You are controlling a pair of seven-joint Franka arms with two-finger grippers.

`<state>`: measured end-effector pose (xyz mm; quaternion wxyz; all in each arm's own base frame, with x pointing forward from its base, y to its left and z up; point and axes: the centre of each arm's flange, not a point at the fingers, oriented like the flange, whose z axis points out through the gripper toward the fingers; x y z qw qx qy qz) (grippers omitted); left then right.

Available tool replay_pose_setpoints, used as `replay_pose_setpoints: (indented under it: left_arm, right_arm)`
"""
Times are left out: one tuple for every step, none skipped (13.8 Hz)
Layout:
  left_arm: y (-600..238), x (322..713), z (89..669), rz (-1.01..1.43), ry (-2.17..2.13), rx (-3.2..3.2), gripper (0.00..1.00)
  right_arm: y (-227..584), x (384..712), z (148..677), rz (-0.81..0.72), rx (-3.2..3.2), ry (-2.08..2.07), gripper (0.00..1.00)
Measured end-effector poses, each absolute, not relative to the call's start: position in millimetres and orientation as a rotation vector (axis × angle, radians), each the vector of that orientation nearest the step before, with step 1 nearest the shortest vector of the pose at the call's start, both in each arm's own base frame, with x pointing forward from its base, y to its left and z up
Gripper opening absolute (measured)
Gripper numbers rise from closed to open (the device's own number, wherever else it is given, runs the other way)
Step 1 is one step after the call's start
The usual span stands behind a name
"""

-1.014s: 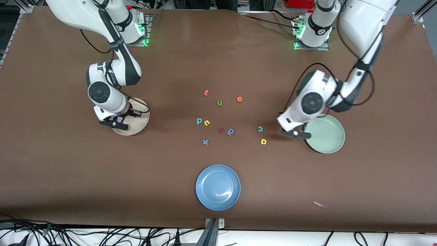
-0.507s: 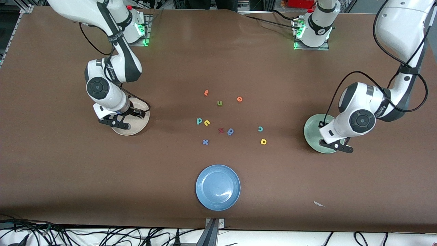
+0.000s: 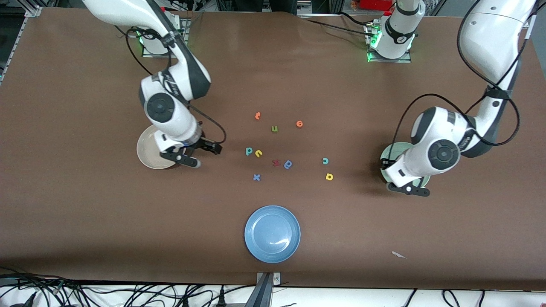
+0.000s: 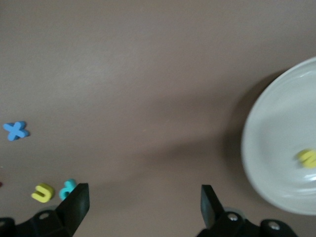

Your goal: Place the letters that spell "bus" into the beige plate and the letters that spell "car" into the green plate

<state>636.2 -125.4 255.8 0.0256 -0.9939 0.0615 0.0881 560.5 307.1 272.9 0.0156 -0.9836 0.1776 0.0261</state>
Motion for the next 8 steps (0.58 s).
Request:
replay_pose_setpoints:
  left_arm:
    - [-149.5, 634.4, 252.6, 0.269, 0.155, -3.076, 0.98]
    - [-173.3, 632.6, 246.8, 0.26, 0.129, -3.081, 1.0]
    - [-195.0, 631.5, 240.4, 0.232, 0.116, -3.095, 1.0]
    - [-214.5, 629.9, 234.0, 0.196, 0.11, -3.114, 1.0]
    - [-231.0, 626.9, 226.8, 0.171, 0.097, -3.129, 1.0]
    - [-246.7, 622.4, 219.4, 0.159, 0.073, -3.14, 1.0]
    - [-260.9, 617.4, 213.7, 0.154, 0.045, -3.146, 1.0]
    - [-274.2, 612.3, 209.3, 0.149, 0.016, -3.151, 1.0]
  right_arm:
    - [332.0, 555.7, 263.8, 0.09, -3.041, 0.64, 1.0]
    - [358.0, 552.7, 257.7, 0.088, -3.016, 0.726, 1.0]
    - [381.1, 551.2, 253.4, 0.085, -2.991, 0.794, 1.0]
    - [401.3, 549.1, 248.3, 0.085, -2.973, 0.839, 1.0]
    - [418.7, 545.4, 241.4, 0.09, -2.959, 0.881, 1.0]
    - [432.6, 542.6, 233.6, 0.096, -2.938, 0.948, 1.0]
    - [442.2, 541.8, 226.5, 0.101, -2.91, 1.03, 1.0]
    - [450.5, 542.2, 220.1, 0.104, -2.877, 1.113, 1.0]
